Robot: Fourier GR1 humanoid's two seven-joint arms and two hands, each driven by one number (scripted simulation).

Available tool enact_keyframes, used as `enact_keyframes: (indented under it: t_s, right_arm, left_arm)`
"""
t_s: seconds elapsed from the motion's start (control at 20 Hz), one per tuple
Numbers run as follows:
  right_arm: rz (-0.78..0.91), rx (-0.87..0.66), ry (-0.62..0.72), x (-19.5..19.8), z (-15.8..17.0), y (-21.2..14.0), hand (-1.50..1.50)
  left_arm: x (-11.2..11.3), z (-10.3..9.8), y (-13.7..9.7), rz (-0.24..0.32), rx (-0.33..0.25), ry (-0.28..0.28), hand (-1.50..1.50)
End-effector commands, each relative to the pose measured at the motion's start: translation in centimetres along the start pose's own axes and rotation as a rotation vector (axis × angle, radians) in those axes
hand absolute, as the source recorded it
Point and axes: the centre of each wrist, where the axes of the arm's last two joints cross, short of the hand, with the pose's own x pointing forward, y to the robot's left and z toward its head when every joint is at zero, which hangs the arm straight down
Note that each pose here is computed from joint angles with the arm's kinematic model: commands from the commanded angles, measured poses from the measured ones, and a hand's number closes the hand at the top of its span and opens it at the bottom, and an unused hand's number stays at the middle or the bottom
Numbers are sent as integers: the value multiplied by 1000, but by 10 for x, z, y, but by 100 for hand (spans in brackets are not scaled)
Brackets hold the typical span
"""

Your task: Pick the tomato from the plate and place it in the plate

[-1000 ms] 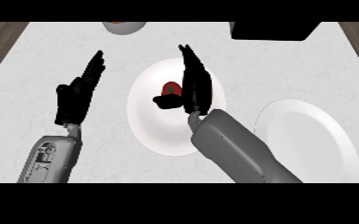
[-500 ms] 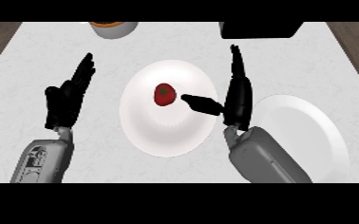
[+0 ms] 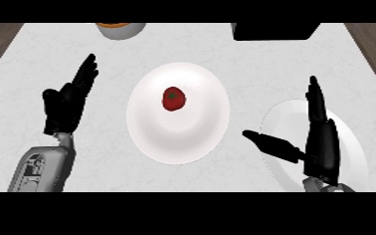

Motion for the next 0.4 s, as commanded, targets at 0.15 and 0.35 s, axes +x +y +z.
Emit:
enact_keyframes:
  t_s: [0.15, 0.35]
  right_arm:
    - [-21, 9, 10, -30, 10, -44, -150]
    - [-21, -10, 1, -45, 26, -66, -150]
  left_arm:
    - [5, 2, -9, 0, -22, -2, 0]
    - [2, -6, -13, -6, -16, -19, 0]
